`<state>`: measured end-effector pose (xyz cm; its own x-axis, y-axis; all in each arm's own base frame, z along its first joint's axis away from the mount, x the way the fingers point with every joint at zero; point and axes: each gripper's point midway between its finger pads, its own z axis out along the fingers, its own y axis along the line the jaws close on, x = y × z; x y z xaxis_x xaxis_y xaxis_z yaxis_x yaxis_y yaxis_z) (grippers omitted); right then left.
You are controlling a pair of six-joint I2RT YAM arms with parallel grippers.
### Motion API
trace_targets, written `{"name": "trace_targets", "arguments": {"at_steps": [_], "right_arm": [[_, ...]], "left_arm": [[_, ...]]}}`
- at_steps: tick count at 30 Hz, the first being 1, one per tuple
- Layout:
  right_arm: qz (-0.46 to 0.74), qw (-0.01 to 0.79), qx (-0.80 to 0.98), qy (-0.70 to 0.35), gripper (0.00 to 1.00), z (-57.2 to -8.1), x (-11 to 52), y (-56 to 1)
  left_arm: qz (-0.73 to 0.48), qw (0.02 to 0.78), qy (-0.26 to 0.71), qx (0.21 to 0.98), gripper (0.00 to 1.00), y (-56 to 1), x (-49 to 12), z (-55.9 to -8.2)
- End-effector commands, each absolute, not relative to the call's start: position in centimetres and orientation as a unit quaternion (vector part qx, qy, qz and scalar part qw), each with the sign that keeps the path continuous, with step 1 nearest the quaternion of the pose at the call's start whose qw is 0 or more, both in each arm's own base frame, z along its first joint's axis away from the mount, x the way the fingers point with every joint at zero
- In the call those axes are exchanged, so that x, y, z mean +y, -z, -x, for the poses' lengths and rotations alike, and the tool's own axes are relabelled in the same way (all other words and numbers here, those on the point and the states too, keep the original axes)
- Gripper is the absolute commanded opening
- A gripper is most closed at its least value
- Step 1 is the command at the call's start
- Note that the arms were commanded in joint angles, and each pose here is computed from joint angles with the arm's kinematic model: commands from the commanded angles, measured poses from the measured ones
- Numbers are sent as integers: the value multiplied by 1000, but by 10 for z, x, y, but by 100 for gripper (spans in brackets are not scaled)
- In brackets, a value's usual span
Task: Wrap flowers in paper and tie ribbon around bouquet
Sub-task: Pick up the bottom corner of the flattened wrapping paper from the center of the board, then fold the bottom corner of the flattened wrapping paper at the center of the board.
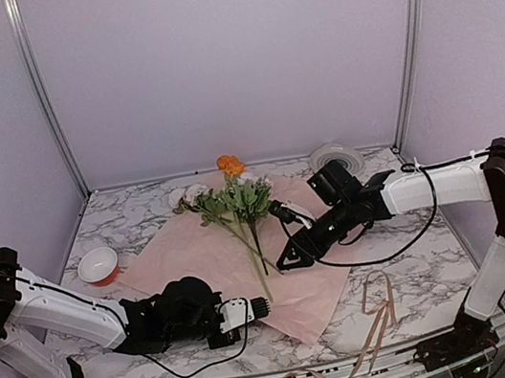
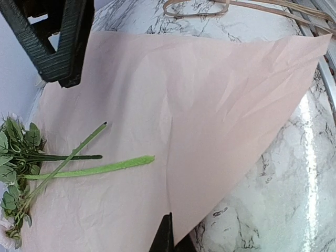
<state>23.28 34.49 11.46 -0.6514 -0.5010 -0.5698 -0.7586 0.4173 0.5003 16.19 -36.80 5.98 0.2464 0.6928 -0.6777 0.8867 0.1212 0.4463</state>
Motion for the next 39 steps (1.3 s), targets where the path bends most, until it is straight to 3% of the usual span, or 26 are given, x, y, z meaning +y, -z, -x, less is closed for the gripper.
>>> {"name": "trace_targets", "arguments": {"at_steps": [1, 7, 16, 20, 25, 30, 33, 36, 39], "right_arm": [[304, 176, 857, -376, 59, -284, 334, -101], [240, 175, 906, -302, 58, -323, 305, -52], [244, 139, 922, -267, 57, -305, 285, -19], [253, 143, 906, -308, 58, -304, 287, -39], [285, 179, 840, -426, 59, -308, 297, -103], [321, 205, 800, -464, 59, -304, 300, -132], [341, 204, 762, -512, 59, -289, 306, -151], [317, 219, 779, -494, 58, -303, 305, -147], [316, 176, 773, -522, 47, -302, 324, -134]], "left_arm": [[-637, 427, 166, 620, 0, -70, -377, -152], [-598, 411, 220, 651, 0, -76, -372, -169], [-521, 388, 274, 709, 0, -79, -365, -224], [-489, 384, 287, 729, 0, -80, -356, -249], [-473, 389, 282, 739, 0, -80, -356, -270], [-458, 397, 279, 745, 0, -84, -350, -285], [-464, 394, 299, 735, 0, -91, -351, -279], [-482, 378, 337, 716, 0, -96, -353, -258], [-486, 359, 375, 703, 0, -103, -358, -241]]}}
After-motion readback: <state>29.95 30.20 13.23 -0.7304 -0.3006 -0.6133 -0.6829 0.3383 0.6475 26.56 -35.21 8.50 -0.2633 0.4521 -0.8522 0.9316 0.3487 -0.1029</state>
